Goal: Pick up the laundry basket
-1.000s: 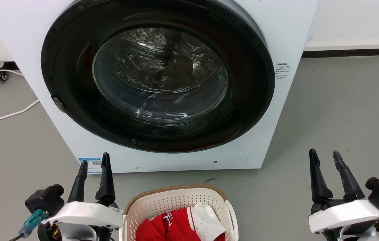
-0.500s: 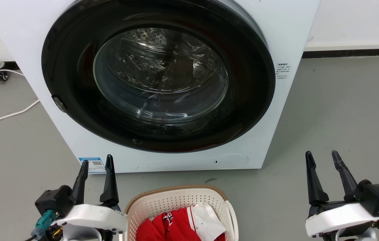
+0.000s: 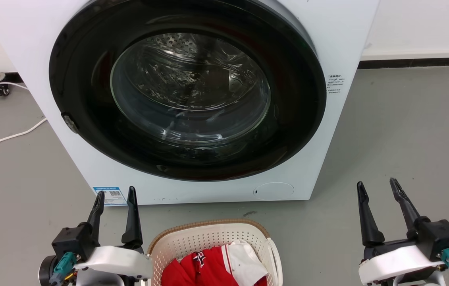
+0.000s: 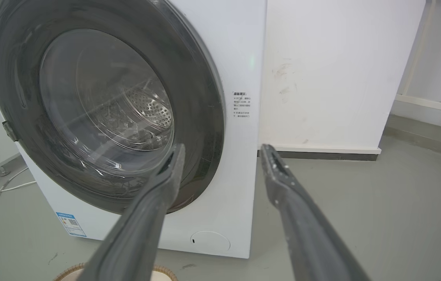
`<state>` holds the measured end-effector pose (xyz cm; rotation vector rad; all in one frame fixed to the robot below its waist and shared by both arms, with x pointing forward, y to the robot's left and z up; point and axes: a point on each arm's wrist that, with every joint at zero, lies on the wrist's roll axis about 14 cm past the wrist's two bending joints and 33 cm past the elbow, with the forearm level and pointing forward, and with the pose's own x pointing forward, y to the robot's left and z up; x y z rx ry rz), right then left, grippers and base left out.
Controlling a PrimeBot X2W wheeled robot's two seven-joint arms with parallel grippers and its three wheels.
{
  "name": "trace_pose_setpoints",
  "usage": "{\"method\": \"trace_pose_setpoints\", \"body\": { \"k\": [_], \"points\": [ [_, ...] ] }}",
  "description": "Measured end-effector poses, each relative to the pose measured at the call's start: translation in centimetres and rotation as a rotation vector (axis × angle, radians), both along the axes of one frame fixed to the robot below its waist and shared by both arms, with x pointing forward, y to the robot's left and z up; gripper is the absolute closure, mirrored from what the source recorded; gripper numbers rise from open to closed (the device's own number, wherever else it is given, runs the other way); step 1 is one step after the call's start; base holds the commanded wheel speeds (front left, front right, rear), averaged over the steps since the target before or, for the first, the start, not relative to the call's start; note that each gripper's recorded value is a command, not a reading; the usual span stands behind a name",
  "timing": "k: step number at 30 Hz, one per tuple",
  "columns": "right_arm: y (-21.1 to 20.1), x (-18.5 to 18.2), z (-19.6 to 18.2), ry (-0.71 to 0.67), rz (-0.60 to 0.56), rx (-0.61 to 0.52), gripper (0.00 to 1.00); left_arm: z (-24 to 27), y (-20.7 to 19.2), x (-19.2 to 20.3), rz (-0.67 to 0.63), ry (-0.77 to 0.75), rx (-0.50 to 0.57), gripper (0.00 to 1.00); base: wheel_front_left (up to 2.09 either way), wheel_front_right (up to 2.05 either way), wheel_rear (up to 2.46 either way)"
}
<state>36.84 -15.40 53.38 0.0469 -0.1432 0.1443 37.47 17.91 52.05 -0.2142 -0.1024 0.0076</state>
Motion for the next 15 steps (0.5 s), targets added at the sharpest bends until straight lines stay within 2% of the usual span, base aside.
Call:
{"method": "trace_pose_setpoints", "body": {
  "k": [15],
  "points": [
    [0.59,-0.28,0.35,-0.036,0.016,-0.110,0.00,0.27,-0.26,-0.23,0.003,-0.022,0.115,0.00,0.00,0.00,0.00]
  ]
}}
